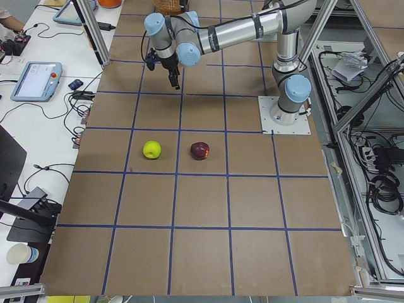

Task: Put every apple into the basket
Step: 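Grasp the red apple with the right gripper while the left grasps the dark apple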

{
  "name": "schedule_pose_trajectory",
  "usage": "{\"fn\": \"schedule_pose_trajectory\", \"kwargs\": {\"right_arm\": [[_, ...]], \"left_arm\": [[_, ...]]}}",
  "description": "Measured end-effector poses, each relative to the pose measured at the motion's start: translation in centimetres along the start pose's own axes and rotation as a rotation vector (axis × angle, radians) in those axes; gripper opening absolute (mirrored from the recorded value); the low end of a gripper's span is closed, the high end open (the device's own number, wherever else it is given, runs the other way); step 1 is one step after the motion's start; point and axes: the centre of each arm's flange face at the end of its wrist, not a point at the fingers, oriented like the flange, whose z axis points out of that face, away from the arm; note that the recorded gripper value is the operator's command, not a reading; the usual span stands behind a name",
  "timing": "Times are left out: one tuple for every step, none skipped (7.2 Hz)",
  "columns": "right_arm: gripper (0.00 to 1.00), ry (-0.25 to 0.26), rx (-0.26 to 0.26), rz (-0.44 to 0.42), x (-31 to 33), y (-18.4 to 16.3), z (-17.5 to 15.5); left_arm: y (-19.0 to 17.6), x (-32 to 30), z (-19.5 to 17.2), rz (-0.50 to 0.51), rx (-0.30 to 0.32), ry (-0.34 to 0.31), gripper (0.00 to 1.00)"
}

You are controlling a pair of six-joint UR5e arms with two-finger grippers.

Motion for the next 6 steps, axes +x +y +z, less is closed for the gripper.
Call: {"fn": "schedule_pose_trajectory", "kwargs": {"right_arm": [[1.00, 0.012, 0.010, -0.045, -2.3, -0.7, 3.4], [1.00, 0.028, 0.000, -0.072, -3.4, -1.1, 6.7], [1.00, 0.037, -0.020, -0.085, -3.9, -1.3, 9.3], [1.00, 0.041, -0.043, -0.087, -4.0, -1.5, 11.3], [1.00, 0.042, -0.062, -0.088, -4.1, -1.7, 13.0], [1.00, 0.042, -0.071, -0.092, -4.1, -1.9, 14.1]], "left_arm": [[0.7, -5.1, 1.9, 0.022, -0.043, 0.012, 1.00], [1.5, -9.1, 4.1, 0.054, -0.069, 0.037, 1.00], [2.1, -12.3, 5.9, 0.090, -0.070, 0.047, 1.00], [2.6, -15.4, 7.6, 0.132, -0.059, 0.041, 1.00], [3.0, -18.2, 9.7, 0.167, -0.046, 0.031, 1.00], [3.3, -19.6, 11.8, 0.182, -0.031, 0.022, 1.00]]}}
